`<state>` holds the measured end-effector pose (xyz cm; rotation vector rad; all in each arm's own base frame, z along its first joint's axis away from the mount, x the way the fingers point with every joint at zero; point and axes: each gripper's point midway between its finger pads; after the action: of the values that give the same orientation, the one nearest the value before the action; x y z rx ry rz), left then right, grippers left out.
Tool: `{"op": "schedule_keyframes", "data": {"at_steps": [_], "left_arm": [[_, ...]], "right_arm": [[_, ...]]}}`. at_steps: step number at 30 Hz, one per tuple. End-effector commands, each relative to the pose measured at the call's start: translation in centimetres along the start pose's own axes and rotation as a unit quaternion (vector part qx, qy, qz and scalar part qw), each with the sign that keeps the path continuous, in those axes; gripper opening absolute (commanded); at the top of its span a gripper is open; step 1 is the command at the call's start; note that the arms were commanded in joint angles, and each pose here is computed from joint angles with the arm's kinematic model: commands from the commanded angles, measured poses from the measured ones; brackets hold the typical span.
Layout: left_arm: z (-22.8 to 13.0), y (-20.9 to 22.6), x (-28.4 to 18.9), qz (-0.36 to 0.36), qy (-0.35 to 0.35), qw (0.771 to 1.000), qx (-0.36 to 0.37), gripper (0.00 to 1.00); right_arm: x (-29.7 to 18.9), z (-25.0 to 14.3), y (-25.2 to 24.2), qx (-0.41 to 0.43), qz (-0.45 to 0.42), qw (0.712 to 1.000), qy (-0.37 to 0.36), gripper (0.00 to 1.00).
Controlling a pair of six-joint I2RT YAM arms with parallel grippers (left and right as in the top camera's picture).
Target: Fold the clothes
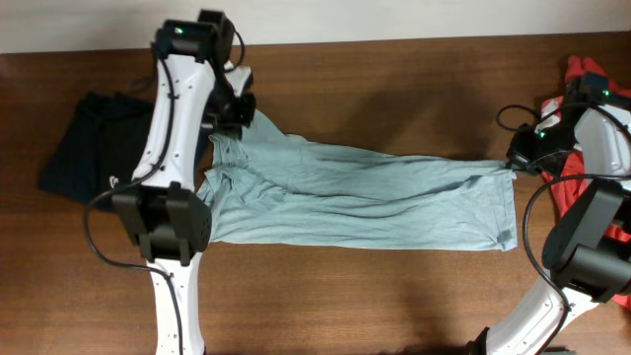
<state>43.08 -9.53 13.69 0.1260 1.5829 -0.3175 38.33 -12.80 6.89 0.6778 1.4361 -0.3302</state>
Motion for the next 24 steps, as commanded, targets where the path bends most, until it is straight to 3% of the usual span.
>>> {"op": "schedule_keyframes", "data": {"at_steps": [1, 7, 24], "left_arm": [[-1.9, 0.0, 1.4, 0.011, 0.043, 0.999, 0.021, 0.0], [-3.5, 0.2, 3.1, 0.009, 0.085, 0.996, 0.024, 0.0], [-4.6, 0.8, 2.0, 0.03, 0.087, 0.995, 0.048, 0.01]], "right_arm": [[-1.5, -0.2, 0.1, 0.003, -0.003, 1.0, -0.007, 0.09], [-1.6, -1.5, -1.3, 0.009, -0.04, 0.999, 0.017, 0.09], [-1.9, -3.0, -3.1, 0.013, -0.091, 0.995, 0.044, 0.13]]}}
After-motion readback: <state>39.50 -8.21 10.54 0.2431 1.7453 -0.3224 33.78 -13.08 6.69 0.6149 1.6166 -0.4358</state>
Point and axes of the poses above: each gripper's point midway between its finger pads, its own x axis out along the fingers, its own y axis along the line the jaws close on, z = x × y, and after that the axes turned 6 degrees about x, right-handed
